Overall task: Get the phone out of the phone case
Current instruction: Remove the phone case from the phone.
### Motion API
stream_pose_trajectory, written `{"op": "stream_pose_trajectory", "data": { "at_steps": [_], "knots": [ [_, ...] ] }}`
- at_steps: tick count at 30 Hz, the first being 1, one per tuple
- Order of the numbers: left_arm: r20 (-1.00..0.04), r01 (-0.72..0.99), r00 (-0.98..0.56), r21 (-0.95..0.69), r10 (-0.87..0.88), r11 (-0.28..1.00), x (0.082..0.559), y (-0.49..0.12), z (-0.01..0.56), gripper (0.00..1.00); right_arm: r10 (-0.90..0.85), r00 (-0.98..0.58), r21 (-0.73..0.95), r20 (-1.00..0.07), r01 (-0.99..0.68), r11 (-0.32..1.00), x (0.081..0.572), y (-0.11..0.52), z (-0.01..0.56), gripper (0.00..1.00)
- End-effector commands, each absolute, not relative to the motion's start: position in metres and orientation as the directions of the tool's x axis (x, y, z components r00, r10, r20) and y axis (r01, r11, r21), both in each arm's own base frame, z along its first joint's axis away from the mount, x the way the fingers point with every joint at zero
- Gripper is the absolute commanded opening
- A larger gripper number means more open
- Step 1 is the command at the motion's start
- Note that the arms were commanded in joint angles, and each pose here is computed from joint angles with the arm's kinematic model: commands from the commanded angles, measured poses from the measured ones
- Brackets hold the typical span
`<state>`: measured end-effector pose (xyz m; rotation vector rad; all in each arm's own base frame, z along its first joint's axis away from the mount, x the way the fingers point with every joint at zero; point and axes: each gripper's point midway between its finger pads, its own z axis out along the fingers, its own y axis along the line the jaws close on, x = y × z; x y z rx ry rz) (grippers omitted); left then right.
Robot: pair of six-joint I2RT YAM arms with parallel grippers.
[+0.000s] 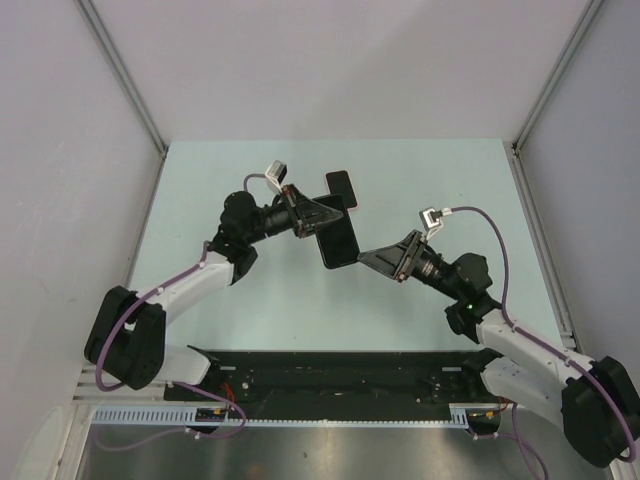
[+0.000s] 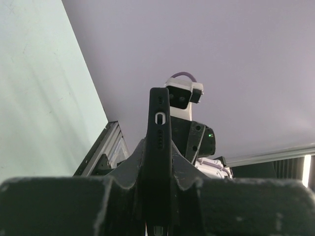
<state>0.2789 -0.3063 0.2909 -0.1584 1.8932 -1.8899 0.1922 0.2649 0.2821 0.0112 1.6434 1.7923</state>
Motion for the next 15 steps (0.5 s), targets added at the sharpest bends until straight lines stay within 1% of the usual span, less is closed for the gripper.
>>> {"op": "stream_pose_trajectory", "data": {
  "at_steps": [1, 2, 3, 5, 6, 10, 11, 12, 14, 15],
  "knots": [
    [-0.321, 0.366, -0.852, -0.930, -0.415, -0.032, 0.268, -0.299, 0.340, 0.00, 0.558, -0.740, 0.855, -0.376, -0.509, -0.098, 0.196, 0.263, 0.312, 0.39],
    [-0.320, 0.366, -0.853, -0.930, -0.412, -0.037, 0.266, -0.299, 0.341, 0.00, 0.551, -0.748, 0.853, -0.369, -0.508, -0.118, 0.195, 0.265, 0.314, 0.36],
    [-0.321, 0.370, -0.851, -0.928, -0.415, -0.040, 0.266, -0.298, 0.342, 0.00, 0.553, -0.751, 0.835, -0.361, -0.524, -0.167, 0.191, 0.264, 0.324, 0.33],
    [-0.320, 0.370, -0.852, -0.928, -0.415, -0.042, 0.264, -0.297, 0.342, 0.00, 0.543, -0.768, 0.844, -0.339, -0.503, -0.184, 0.195, 0.270, 0.318, 0.25],
    [-0.321, 0.371, -0.851, -0.928, -0.415, -0.043, 0.264, -0.297, 0.342, 0.00, 0.542, -0.771, 0.837, -0.334, -0.507, -0.206, 0.193, 0.270, 0.322, 0.24],
    [-0.322, 0.374, -0.851, -0.926, -0.416, -0.048, 0.261, -0.296, 0.343, 0.00, 0.542, -0.775, 0.840, -0.326, -0.500, -0.211, 0.193, 0.276, 0.318, 0.16],
    [-0.319, 0.372, -0.851, -0.927, -0.417, -0.050, 0.261, -0.295, 0.344, 0.00, 0.552, -0.771, 0.840, -0.318, -0.499, -0.214, 0.193, 0.275, 0.319, 0.05],
    [-0.321, 0.375, -0.851, -0.926, -0.417, -0.053, 0.261, -0.295, 0.345, 0.01, 0.564, -0.763, 0.829, -0.317, -0.512, -0.226, 0.192, 0.273, 0.323, 0.00],
    [-0.312, 0.372, -0.852, -0.926, -0.420, -0.067, 0.261, -0.294, 0.347, 0.00, 0.585, -0.762, 0.820, -0.278, -0.505, -0.269, 0.191, 0.268, 0.326, 0.00],
    [-0.304, 0.369, -0.853, -0.926, -0.424, -0.078, 0.261, -0.294, 0.350, 0.00, 0.600, -0.752, 0.777, -0.273, -0.540, -0.323, 0.185, 0.261, 0.341, 0.00]
  ]
}}
